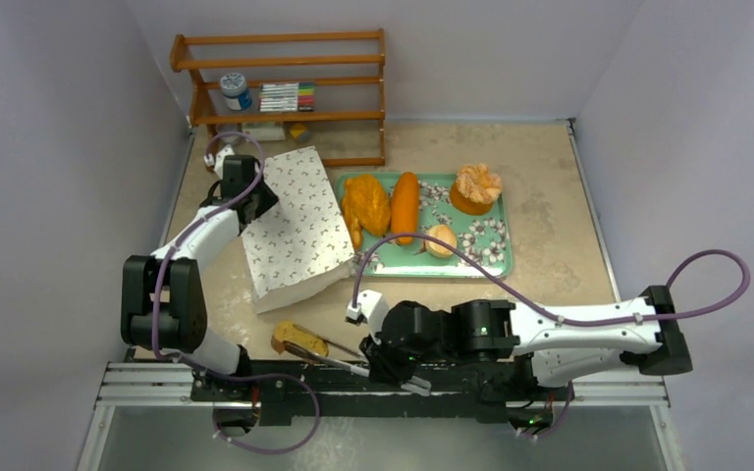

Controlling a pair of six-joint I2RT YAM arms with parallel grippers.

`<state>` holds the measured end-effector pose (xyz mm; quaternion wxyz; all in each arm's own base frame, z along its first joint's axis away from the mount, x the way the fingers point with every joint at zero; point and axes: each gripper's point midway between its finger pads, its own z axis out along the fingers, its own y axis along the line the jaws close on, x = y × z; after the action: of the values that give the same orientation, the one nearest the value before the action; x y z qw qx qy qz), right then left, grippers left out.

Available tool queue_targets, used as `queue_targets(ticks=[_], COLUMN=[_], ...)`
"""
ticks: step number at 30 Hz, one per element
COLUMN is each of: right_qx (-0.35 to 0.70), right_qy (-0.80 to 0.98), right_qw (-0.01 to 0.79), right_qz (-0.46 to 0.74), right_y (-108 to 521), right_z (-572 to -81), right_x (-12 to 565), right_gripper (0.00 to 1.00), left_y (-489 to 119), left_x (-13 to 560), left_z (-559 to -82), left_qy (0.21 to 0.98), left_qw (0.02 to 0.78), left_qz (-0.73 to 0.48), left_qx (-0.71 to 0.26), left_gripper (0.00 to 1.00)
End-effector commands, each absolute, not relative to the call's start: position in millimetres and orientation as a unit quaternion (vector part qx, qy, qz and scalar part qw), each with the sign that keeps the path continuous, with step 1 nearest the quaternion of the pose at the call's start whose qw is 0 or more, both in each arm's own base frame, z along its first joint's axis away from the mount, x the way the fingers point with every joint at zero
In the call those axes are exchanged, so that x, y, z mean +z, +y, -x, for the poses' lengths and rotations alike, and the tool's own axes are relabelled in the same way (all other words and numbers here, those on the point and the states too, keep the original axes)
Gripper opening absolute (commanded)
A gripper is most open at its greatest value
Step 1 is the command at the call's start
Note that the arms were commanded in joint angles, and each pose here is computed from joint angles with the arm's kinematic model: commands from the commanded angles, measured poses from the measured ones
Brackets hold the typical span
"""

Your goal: Take the fake bread out of the paper bag

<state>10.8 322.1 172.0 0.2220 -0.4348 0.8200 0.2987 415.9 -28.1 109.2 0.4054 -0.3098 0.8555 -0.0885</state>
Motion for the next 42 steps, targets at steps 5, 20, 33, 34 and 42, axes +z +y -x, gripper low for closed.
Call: queue_targets(ticks=[5,20,33,34,42], right_qx=[0.315,0.087,0.009,0.009,0.012], right_qy=[0.817,0.862,0.889,0.892,0.903], right_qw=[0.369,0.498,0.456,0.45,0.429], right_qz=[0.312,0.032,-0.031,-0.03,-0.027], right_y=[318,246,182,181,183], right_z=[-56,-234,-310,-311,-320], right_x=[265,243,171,166,134], right_gripper=[0.14,0.17,0.19,0.19,0.24], left_y=[-18,-14,-14,-14,-16], left_x=[134,163,183,184,182], left_z=[-424,-406,-399,-399,-398], left_qy=[0.84,0.825,0.812,0.812,0.813], left_qw=[0.441,0.472,0.495,0.495,0.493], left_qz=[0.306,0.299,0.295,0.295,0.297], left_qx=[-0.079,-0.081,-0.09,-0.091,-0.096], left_gripper=[0.31,0.31,0.32,0.32,0.32])
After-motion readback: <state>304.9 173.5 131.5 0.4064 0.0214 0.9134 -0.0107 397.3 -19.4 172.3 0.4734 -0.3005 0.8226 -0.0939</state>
